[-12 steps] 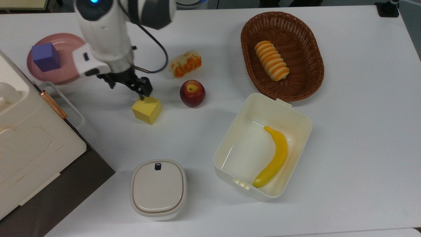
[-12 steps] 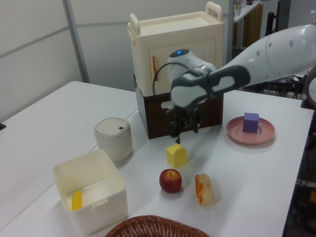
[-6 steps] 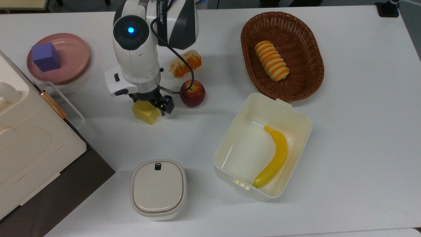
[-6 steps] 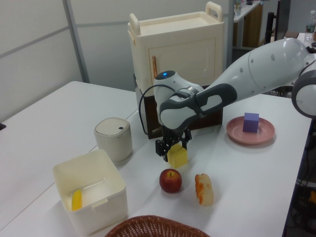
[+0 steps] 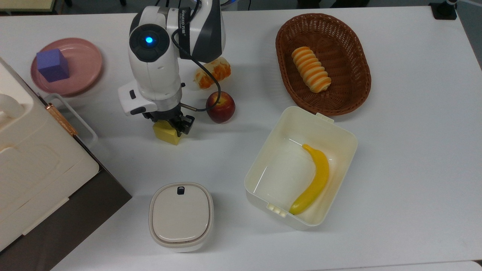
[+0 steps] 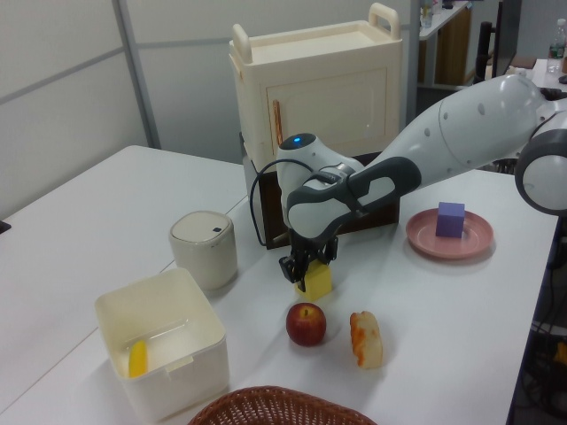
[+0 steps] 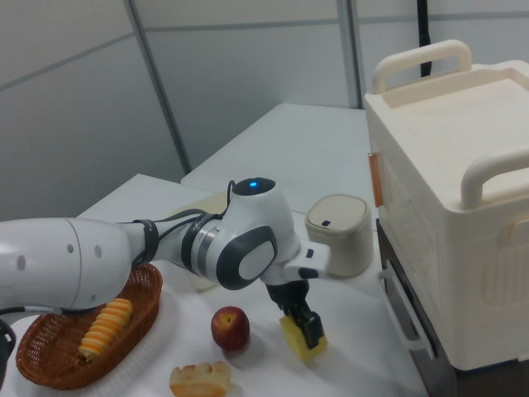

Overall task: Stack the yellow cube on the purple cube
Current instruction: 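Carry the yellow cube over the purple cube and lower it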

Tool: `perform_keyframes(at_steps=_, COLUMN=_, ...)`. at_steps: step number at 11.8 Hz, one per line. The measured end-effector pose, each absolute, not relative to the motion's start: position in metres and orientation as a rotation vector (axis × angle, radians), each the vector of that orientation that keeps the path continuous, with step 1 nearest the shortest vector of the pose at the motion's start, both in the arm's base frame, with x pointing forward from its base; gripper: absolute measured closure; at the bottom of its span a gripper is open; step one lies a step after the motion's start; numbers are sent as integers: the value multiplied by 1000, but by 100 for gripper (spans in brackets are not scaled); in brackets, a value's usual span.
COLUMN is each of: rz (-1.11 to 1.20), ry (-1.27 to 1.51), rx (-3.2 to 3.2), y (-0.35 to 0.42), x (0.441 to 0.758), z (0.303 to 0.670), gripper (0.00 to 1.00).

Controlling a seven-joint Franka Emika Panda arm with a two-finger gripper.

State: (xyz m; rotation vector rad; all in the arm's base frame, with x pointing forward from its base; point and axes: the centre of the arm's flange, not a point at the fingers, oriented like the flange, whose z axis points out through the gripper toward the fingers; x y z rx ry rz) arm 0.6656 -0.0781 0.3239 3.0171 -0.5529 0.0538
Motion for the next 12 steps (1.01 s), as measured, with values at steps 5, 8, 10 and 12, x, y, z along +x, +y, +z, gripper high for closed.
perform_keyframes(at_steps=5, rz=121, ry=-294, rx=3027, y=-179, x=632, z=393, gripper=42)
perform_keyframes(at_steps=8, rz=78, ry=-181, rx=3027, y=-243, x=600, z=413, gripper=42)
perform_keyframes(at_steps=10, rz=54, ry=-152, rx=3027, y=-284, x=579, z=416, gripper=42)
perform_keyframes(at_steps=12, rz=46, ry=-127, rx=3023, y=-329, x=554, z=420, gripper=42)
